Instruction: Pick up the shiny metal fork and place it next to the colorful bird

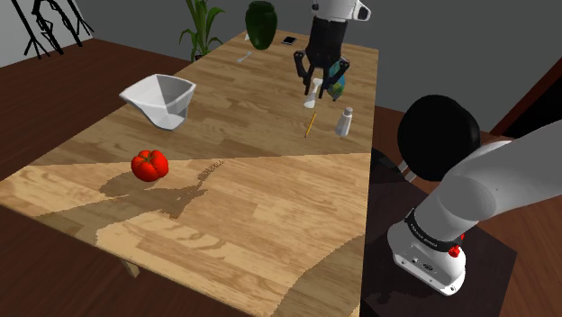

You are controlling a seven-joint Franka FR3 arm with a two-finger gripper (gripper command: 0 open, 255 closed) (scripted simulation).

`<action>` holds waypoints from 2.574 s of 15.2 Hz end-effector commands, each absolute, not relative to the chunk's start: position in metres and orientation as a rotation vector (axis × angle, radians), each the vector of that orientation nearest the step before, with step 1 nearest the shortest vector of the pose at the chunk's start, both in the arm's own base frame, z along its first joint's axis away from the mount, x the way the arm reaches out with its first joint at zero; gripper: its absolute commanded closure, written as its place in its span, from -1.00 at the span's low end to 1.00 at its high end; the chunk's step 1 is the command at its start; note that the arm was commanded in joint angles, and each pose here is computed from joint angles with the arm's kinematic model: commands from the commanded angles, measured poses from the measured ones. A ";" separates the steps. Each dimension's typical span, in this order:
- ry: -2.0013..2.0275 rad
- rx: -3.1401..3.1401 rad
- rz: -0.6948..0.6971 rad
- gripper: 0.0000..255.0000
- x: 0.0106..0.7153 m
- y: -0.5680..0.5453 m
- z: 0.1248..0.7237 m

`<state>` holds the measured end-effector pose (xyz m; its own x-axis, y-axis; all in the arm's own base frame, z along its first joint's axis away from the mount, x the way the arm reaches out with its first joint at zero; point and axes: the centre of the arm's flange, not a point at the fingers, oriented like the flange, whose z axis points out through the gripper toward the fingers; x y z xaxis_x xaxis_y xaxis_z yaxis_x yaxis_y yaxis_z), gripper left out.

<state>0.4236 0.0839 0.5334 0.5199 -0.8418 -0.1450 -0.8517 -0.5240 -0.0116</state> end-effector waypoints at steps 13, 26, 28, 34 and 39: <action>1.488 -2.668 0.186 1.00 0.447 -0.099 0.536; 1.488 -2.668 0.186 1.00 0.471 -0.269 0.536; 1.488 -2.668 0.186 1.00 0.474 -0.296 0.536; 1.488 -2.668 0.186 1.00 0.485 -0.374 0.537; 1.488 -2.668 0.186 1.00 0.487 -0.390 0.516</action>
<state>0.4878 -0.3902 0.5212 0.5202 -0.8415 -0.1460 -0.8514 -0.5244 -0.0114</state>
